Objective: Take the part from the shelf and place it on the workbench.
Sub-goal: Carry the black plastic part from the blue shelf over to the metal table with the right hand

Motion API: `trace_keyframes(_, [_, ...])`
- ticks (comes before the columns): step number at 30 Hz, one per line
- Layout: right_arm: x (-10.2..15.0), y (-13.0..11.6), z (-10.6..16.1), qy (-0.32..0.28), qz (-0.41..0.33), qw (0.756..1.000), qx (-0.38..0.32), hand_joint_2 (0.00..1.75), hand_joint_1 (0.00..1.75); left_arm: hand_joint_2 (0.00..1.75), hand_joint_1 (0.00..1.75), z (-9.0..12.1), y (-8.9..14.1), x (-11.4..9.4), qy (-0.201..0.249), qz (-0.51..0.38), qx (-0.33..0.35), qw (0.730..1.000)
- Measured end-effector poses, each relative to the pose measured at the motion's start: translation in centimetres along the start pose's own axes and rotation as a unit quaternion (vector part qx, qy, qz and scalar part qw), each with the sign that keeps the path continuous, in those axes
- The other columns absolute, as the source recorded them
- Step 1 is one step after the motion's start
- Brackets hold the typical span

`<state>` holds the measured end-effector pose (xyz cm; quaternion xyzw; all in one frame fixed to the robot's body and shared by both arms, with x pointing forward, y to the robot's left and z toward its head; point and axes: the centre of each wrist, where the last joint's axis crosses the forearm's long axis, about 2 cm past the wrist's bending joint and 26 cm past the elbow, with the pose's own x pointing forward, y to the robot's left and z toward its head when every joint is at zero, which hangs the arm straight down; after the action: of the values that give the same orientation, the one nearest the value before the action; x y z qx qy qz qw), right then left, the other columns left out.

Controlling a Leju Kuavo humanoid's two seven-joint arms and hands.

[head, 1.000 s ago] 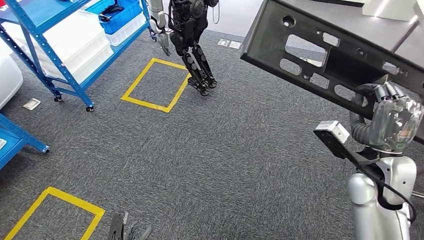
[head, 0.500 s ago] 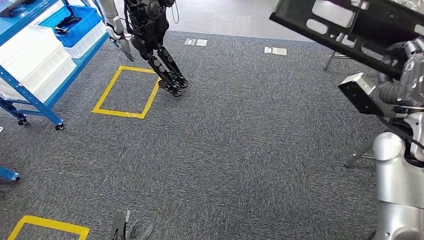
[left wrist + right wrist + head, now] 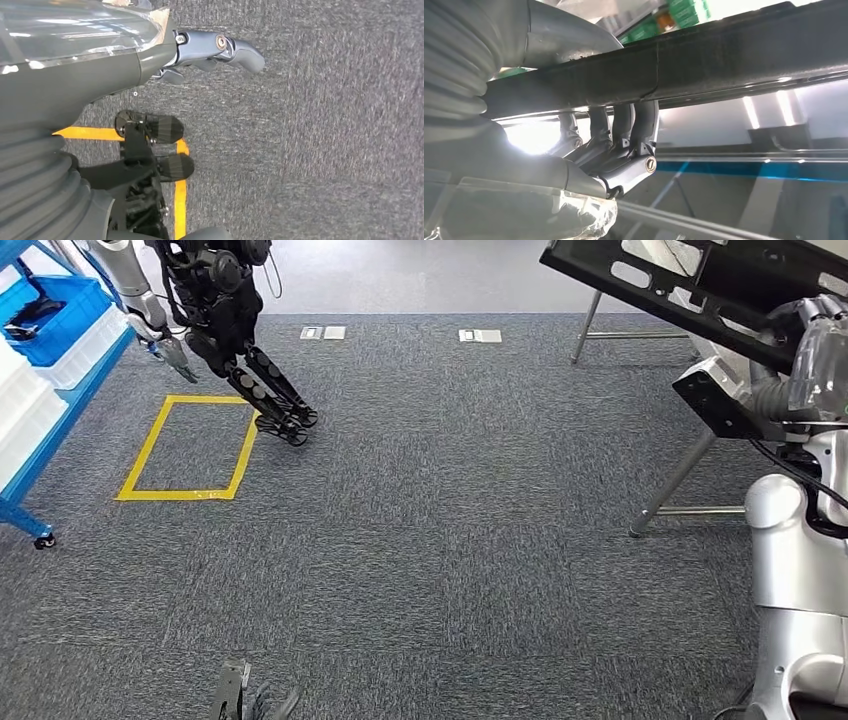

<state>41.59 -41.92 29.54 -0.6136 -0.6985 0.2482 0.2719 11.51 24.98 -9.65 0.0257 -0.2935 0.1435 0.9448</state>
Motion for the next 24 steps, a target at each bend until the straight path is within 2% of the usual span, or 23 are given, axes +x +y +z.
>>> trace_keyframes(7, [-0.5,0.3,0.4,0.003,0.003,1.000,0.009,1.75,1.75,1.75,0.00,0.2,-0.3,-0.3,0.003,0.004,-0.002,1.000])
trace_keyframes(15, [-1.5,0.8,3.7,0.011,0.012,1.000,0.016,1.75,1.75,1.75,0.00,0.3,-0.7,-0.5,0.002,0.004,-0.005,1.000])
trace_keyframes(24, [-1.5,0.5,4.6,0.008,0.015,1.000,0.015,1.75,1.75,1.75,0.00,0.8,-1.1,-1.5,0.009,0.003,-0.008,1.000])
